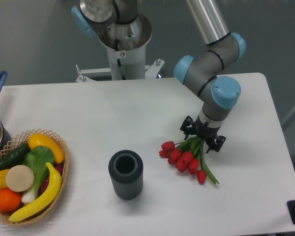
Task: Pick up the flowers from the table
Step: 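Close the gripper around the tulip stems below the blooms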
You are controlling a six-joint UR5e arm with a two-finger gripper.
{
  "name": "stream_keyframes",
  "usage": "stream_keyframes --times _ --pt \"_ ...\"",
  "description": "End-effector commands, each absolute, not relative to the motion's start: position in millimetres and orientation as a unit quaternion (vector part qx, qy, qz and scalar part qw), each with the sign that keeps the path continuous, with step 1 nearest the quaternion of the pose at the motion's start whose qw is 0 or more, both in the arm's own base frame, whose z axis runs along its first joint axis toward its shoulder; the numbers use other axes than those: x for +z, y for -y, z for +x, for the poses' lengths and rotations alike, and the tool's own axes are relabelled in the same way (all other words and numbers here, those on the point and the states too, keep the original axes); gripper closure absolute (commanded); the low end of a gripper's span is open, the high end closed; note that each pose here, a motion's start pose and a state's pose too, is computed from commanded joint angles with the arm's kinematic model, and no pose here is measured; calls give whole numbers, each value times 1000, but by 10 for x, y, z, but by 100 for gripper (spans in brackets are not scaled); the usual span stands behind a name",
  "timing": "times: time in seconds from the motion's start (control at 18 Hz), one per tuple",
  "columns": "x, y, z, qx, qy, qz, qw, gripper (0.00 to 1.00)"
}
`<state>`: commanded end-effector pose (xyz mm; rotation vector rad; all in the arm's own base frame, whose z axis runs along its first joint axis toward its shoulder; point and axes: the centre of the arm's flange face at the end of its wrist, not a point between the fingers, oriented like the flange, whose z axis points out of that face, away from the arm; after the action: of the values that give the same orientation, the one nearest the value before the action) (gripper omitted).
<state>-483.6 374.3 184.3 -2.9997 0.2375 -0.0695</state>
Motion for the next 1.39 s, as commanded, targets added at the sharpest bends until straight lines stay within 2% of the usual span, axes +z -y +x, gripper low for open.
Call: stream_keyframes --times 0.17,0.28,0.44,0.72,1.22,1.39 --pt "1851 -3740 -4847 -22 -80 -994 67 34" --pt "1860 -3741 -4846 -21 -78 -994 68 42" --pt "1879 -3734 -4851 -20 -78 -994 69 47" --pt "1912 -3722 -4866 -17 -76 -994 70 63" --pt "2070 -3713 -4914 -3 -76 -994 75 64" --pt "2404 -3674 -4901 19 -73 -993 95 64"
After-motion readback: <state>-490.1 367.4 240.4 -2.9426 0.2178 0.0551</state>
